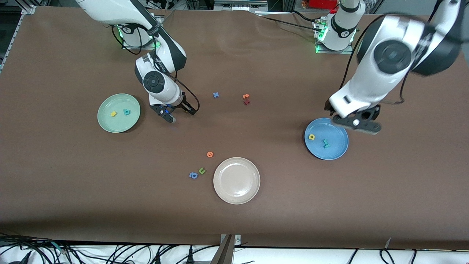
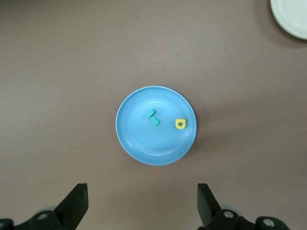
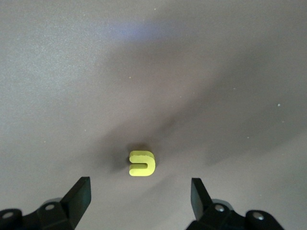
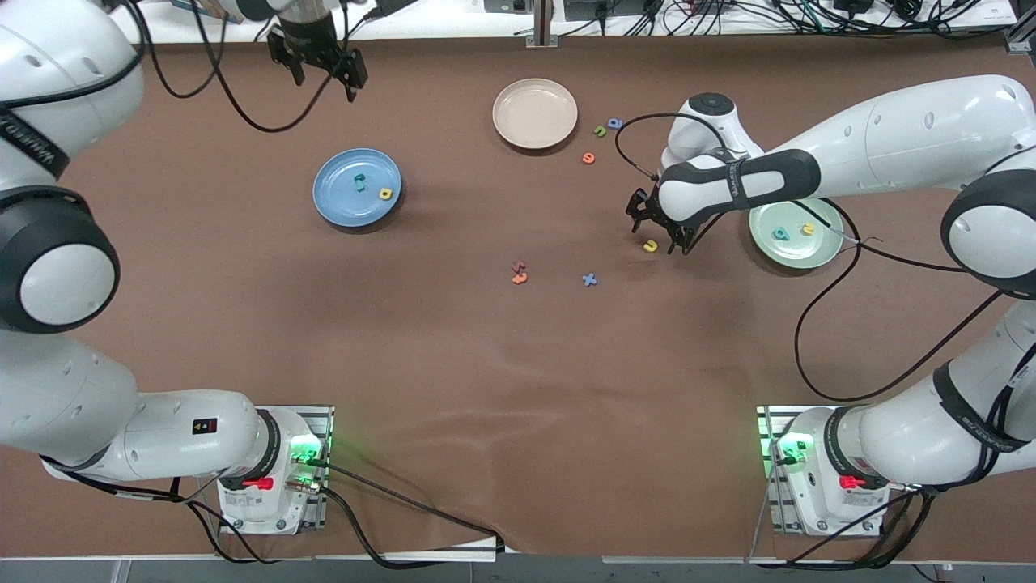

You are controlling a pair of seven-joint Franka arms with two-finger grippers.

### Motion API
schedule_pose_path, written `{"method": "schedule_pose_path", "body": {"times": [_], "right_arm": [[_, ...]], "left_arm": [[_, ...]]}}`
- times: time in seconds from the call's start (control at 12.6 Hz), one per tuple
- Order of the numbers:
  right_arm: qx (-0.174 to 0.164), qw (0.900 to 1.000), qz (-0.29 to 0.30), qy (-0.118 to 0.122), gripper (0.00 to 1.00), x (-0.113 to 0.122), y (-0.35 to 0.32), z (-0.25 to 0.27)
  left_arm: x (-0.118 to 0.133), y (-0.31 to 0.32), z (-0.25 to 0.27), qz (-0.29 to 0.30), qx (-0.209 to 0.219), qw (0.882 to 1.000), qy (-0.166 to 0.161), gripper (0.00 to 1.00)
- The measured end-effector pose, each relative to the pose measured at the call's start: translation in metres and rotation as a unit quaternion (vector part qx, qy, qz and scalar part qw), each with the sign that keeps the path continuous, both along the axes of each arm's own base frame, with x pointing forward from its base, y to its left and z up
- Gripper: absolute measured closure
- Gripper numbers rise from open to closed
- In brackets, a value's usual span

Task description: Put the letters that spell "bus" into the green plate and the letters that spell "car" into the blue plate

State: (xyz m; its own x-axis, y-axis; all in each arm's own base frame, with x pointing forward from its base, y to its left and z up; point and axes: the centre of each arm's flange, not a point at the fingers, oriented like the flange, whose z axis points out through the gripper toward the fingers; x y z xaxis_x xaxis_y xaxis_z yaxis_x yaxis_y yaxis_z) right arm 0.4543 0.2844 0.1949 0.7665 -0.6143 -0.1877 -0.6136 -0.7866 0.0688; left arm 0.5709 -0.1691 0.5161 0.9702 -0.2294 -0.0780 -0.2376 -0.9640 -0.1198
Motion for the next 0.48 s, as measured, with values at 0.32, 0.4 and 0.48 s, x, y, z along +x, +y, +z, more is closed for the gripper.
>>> {"method": "schedule_pose_path", "body": {"times": [0.32,0.4,0.48], "right_arm": [[0.02,0.999,-0.02,-0.036,0.02,-0.012,-0.005,-0.016],[0.021,0.999,-0.021,-0.037,0.02,-0.02,-0.008,-0.024],[0.021,0.999,-0.022,-0.036,0.02,-0.023,-0.009,-0.027]], "left_arm": [[0.007,0.046,0.062,0.058,-0.034,0.998,-0.02,0.0],[0.01,0.059,0.062,0.07,-0.034,0.997,-0.02,0.0],[0.012,0.071,0.061,0.085,-0.04,0.995,-0.018,0.0]]}}
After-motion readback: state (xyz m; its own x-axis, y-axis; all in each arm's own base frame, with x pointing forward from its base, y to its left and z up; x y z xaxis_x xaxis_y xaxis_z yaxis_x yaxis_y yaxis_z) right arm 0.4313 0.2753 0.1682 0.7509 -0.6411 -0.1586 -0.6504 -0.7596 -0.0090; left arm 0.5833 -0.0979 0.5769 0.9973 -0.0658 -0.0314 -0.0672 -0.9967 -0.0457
